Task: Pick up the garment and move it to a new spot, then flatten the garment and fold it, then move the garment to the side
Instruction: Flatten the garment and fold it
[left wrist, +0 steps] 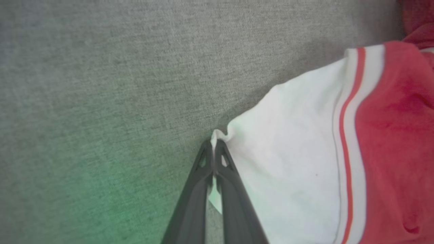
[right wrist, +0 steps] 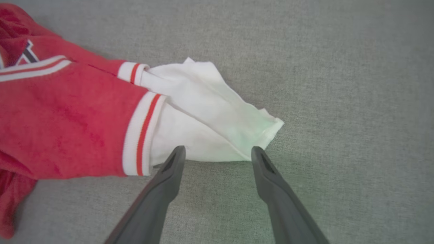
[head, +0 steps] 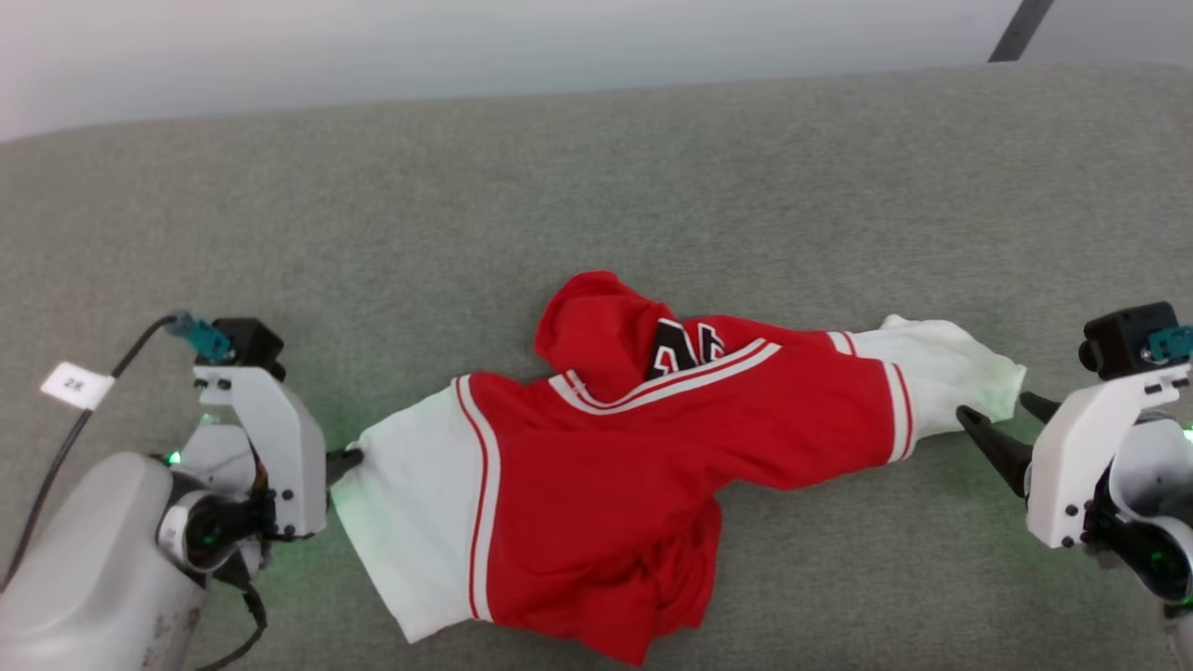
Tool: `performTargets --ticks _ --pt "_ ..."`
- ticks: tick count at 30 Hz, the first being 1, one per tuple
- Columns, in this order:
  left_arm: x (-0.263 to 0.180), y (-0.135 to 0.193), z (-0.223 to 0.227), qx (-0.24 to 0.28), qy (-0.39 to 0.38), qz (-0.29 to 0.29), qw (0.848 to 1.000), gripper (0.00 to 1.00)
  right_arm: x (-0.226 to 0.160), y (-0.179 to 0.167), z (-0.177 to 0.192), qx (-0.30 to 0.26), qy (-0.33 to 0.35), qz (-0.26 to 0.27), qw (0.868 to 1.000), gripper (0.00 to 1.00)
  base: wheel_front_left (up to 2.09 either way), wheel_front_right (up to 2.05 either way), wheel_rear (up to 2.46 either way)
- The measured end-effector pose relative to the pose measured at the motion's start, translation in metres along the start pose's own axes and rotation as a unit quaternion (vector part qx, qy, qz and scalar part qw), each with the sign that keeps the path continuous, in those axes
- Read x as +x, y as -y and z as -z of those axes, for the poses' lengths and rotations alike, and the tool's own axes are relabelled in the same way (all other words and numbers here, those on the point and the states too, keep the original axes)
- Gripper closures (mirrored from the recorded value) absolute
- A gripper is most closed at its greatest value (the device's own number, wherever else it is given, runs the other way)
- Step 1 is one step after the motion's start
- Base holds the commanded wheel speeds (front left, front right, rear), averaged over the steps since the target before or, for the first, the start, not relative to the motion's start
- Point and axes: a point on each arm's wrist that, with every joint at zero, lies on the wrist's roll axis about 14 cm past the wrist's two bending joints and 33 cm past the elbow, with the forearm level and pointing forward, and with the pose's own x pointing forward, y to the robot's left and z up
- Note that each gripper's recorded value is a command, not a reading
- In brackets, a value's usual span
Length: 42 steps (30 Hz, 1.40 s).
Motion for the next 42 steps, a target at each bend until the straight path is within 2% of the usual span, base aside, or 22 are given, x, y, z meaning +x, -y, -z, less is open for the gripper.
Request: performTargets --ticks 15,16,17,18,25,29,36,42 --pt "0.006 -0.005 -0.005 -0.008 0.011 0.004 1.0 1.0 0.037 -0.002 0.03 -0.015 -0.15 -0.019 0.988 0.0 0.0 0.0 0.0" --pt "0.006 -0.005 -0.005 -0.008 0.012 0.004 1.0 1.0 0.039 -0.003 0.031 -0.017 -0.157 -0.02 0.987 0.13 0.0 0.0 0.0" --pt "0.006 -0.006 -0.006 -0.008 0.012 0.004 1.0 1.0 0.04 -0.003 0.03 -0.019 -0.16 -0.02 0.987 0.73 0.0 0.0 0.0" --pt "0.007 -0.006 -0.007 -0.009 0.013 0.004 1.0 1.0 0.041 -0.001 0.03 -0.021 -0.164 -0.018 0.986 1.0 0.0 0.0 0.0" --pt "0.003 -0.006 -0.012 -0.009 0.019 0.003 1.0 1.0 0.044 -0.005 0.023 -0.014 -0.164 -0.027 0.986 1.0 0.0 0.0 0.0" --pt "-0.008 -0.005 -0.025 0.003 0.034 -0.001 0.999 1.0 0.038 -0.017 0.008 -0.005 -0.147 -0.052 0.988 1.0 0.0 0.0 0.0" --pt "-0.053 0.021 -0.078 0.055 0.104 0.007 0.993 1.0 0.011 -0.042 -0.057 0.002 -0.055 -0.101 0.993 1.0 0.0 0.0 0.0" --pt "-0.115 0.056 -0.131 0.111 0.195 0.015 0.974 1.0 -0.022 -0.049 -0.122 0.005 0.054 -0.106 0.993 1.0 0.0 0.0 0.0"
